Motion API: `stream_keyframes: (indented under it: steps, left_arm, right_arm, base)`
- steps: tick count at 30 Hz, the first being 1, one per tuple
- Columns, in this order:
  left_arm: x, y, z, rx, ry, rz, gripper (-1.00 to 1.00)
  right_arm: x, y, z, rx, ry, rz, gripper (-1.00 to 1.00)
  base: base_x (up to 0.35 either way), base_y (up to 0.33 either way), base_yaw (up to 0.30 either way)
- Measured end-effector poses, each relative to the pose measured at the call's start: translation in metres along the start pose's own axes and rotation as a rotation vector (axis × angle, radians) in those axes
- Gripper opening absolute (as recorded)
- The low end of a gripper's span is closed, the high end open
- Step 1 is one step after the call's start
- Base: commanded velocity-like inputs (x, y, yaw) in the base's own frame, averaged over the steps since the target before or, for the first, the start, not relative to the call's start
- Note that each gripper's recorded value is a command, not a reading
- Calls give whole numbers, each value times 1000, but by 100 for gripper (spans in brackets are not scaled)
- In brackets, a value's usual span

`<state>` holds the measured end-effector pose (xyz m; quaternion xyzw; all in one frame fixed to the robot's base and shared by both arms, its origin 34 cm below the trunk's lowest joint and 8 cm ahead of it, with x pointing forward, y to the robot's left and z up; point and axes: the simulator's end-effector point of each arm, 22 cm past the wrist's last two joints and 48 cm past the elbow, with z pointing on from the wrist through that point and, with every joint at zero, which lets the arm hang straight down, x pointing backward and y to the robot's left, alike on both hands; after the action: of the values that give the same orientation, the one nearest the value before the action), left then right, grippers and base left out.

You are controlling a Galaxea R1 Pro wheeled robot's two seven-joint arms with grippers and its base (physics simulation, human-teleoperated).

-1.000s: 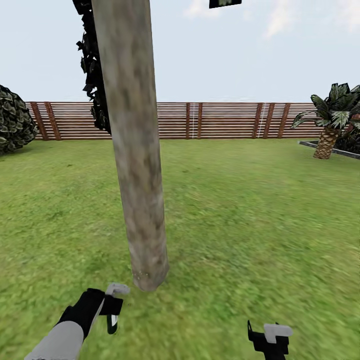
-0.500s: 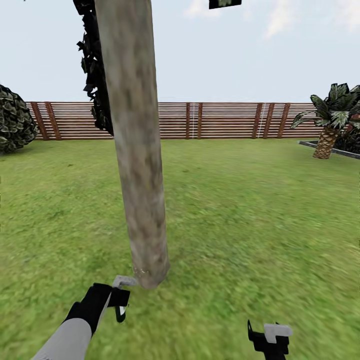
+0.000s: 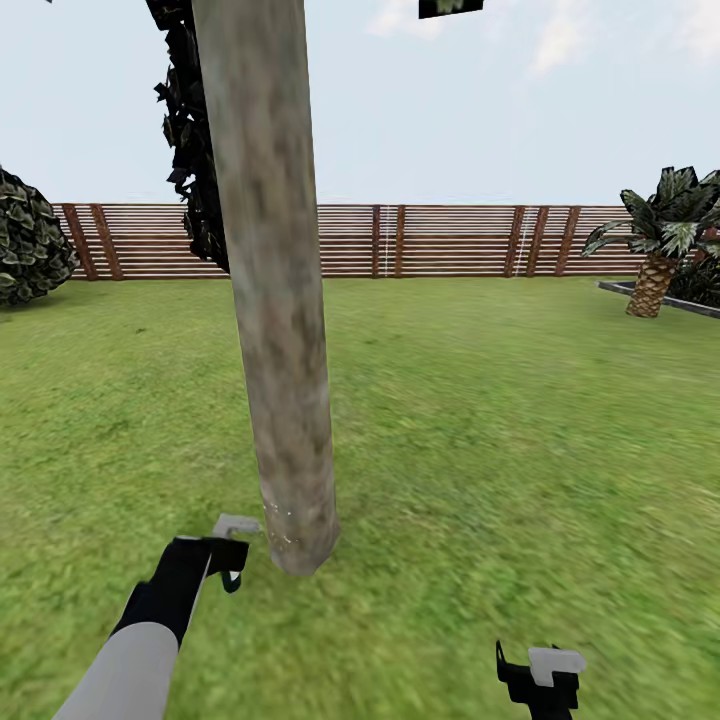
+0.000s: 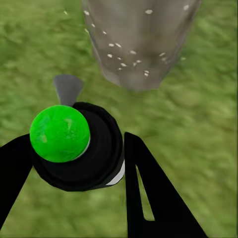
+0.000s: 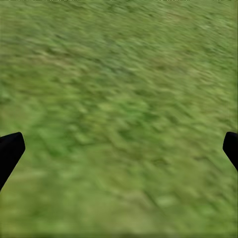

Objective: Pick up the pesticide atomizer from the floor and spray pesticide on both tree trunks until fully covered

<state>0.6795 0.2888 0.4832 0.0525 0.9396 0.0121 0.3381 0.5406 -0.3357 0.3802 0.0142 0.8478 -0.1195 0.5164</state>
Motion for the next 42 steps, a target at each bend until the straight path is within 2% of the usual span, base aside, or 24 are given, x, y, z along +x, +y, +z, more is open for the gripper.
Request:
stream_keyframes:
  steps: [2,4,7,9,13,14,16,18,21,22,24,25,27,28,30,32,33,34,36,37,38,39,40,42]
  left_arm:
    - [-1,-13,0,17,-3,2,-100]
    - [-6,-55,1,72,-8,16,-100]
    - [-16,-67,-1,84,-22,38,-100]
    - [-20,-56,-2,68,-30,42,-100]
    - [-26,-20,-6,16,-43,42,-100]
    - [-24,-20,-7,16,-34,39,-100]
    - [-22,-29,-6,28,-26,36,-100]
    - [-26,-60,-7,71,-28,29,-100]
    - [-34,-73,-9,82,-40,56,-100]
    - [-40,-70,-11,73,-52,60,-100]
    - [-68,-44,-26,20,-107,49,-100]
    - [-78,-32,-35,-8,-114,34,-100]
    - [-88,-22,-48,-30,-116,13,-100]
    - [-98,-29,-55,-23,-123,20,-100]
    - [-108,-59,-61,6,-131,107,-100]
    - [-114,-77,-64,27,-143,156,-100]
    - [-119,-95,-67,86,-155,134,-100]
    - [-122,-100,-69,118,-162,107,-100]
    - [-124,-97,-71,146,-165,66,-100]
    - [-124,-87,-71,144,-164,51,-100]
    - [-124,-57,-72,144,-166,3,-100]
    - [-122,-23,-72,88,-167,16,-100]
    - [-123,-25,-73,111,-170,-7,-100]
    - [-121,-23,-74,119,-160,-20,-100]
  right_arm:
    - [0,0,0,0,0,0,100]
    - [0,0,0,0,0,0,100]
    - [0,0,0,0,1,0,100]
    - [1,0,0,0,1,0,100]
    - [1,0,0,-1,1,0,100]
    - [1,1,0,-1,2,0,100]
    - [1,0,0,0,2,0,100]
    - [1,0,0,0,2,0,100]
    - [1,1,0,-1,2,0,100]
    - [1,1,0,-1,2,0,100]
    - [1,1,0,-1,3,0,100]
    - [1,1,0,-1,3,0,100]
    - [1,1,0,-1,3,1,100]
    - [1,1,0,-1,3,1,100]
    - [1,1,0,-1,3,1,100]
    - [1,1,0,-1,3,1,100]
    - [1,1,0,-1,3,1,100]
    - [1,1,0,-1,3,1,100]
    - [1,1,0,-1,3,1,100]
    - [1,1,0,-2,3,1,100]
    - [1,1,0,-1,3,1,100]
    - [1,1,0,-2,3,0,100]
    - [1,1,0,-1,3,1,100]
    - [1,1,0,-1,3,1,100]
  base:
    - [0,0,0]
    - [0,0,0]
    - [0,0,0]
    - [0,0,0]
    - [-18,0,0]
    - [-165,0,0]
    - [-259,0,0]
    - [-259,0,0]
    - [-70,0,0]
    - [-14,0,0]
    - [-6,0,0]
    - [-2,0,0]
    - [-1,0,0]
    - [0,0,0]
    - [0,0,0]
    - [0,0,0]
    - [0,0,0]
    - [0,0,0]
    - [0,0,0]
    - [0,0,0]
    - [0,0,0]
    - [0,0,0]
    - [0,0,0]
    - [0,0,0]
